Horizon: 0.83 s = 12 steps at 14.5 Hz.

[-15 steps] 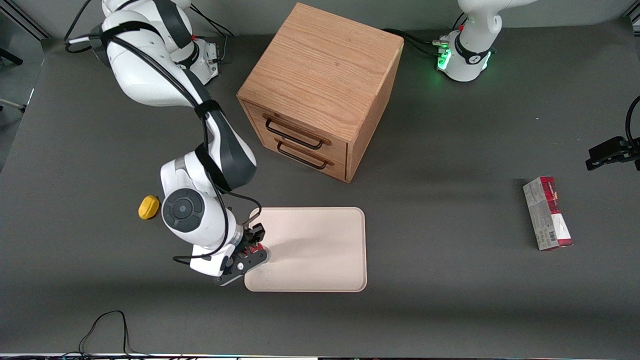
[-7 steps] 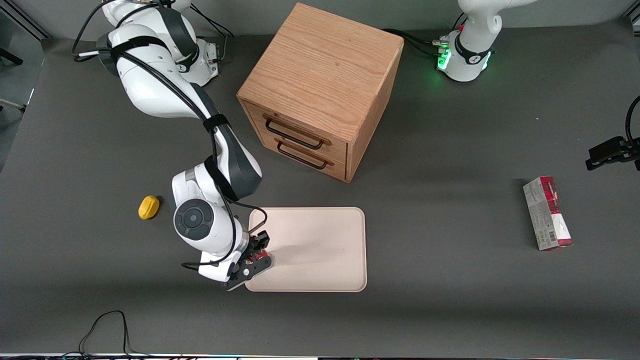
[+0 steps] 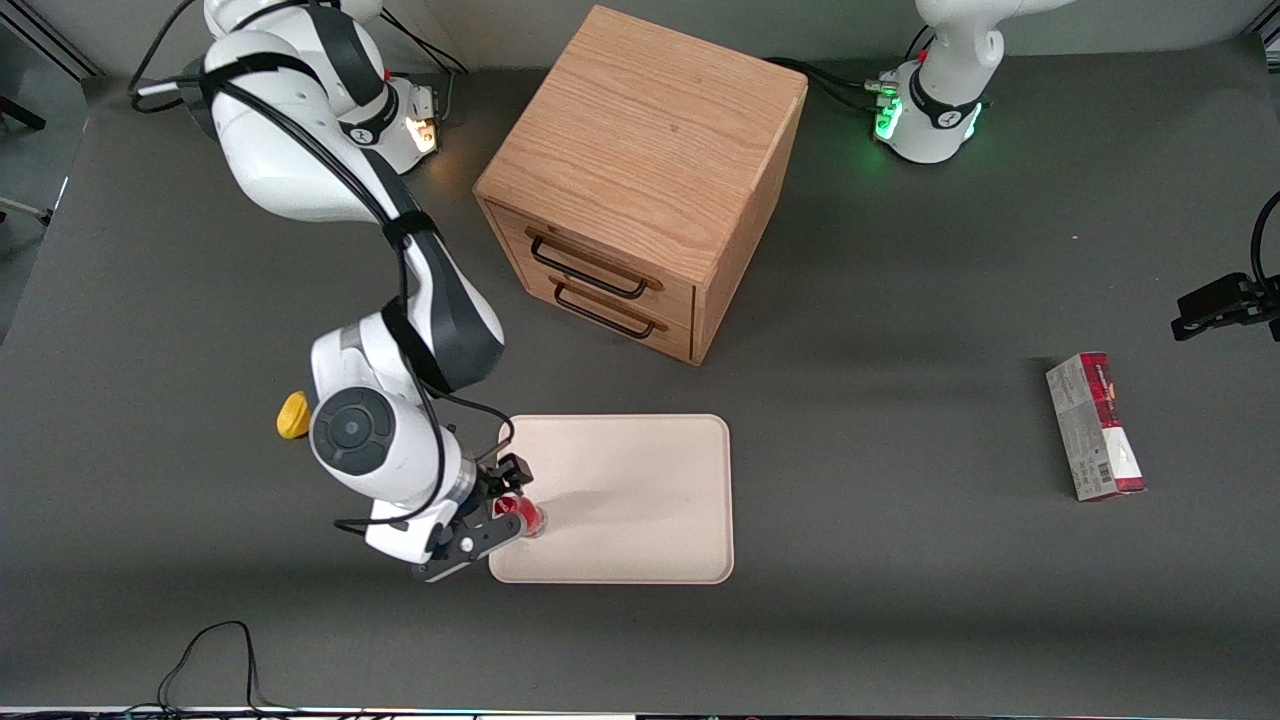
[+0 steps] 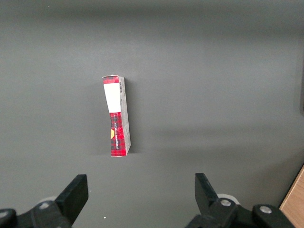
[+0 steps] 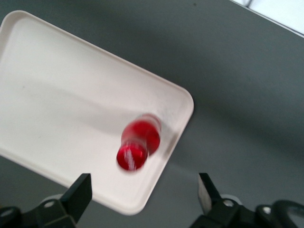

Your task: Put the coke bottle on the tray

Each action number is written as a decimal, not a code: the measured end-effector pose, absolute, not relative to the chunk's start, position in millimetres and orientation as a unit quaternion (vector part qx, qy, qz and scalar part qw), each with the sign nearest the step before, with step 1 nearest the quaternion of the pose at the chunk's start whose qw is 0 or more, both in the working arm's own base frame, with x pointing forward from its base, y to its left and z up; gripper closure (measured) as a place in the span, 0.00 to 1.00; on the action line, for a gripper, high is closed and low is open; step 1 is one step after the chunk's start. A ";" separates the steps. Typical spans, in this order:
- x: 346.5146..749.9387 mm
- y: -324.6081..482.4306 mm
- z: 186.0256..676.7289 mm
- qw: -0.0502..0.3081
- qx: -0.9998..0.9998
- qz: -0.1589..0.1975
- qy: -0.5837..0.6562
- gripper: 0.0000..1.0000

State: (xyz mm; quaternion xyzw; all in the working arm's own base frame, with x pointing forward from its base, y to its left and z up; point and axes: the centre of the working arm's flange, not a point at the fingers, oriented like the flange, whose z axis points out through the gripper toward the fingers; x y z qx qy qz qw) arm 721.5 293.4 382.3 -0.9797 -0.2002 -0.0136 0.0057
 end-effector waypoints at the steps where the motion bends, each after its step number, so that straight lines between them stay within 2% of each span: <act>1: 715.4 289.8 401.5 0.004 -0.982 -0.004 -0.187 0.00; 7: 665.6 235.6 525.0 -0.016 -0.987 0.067 -0.145 0.00; 10: 642.0 188.0 582.9 -0.032 -0.990 0.078 -0.110 0.00; 12: 630.8 153.1 605.6 -0.034 -0.993 0.071 -0.084 0.00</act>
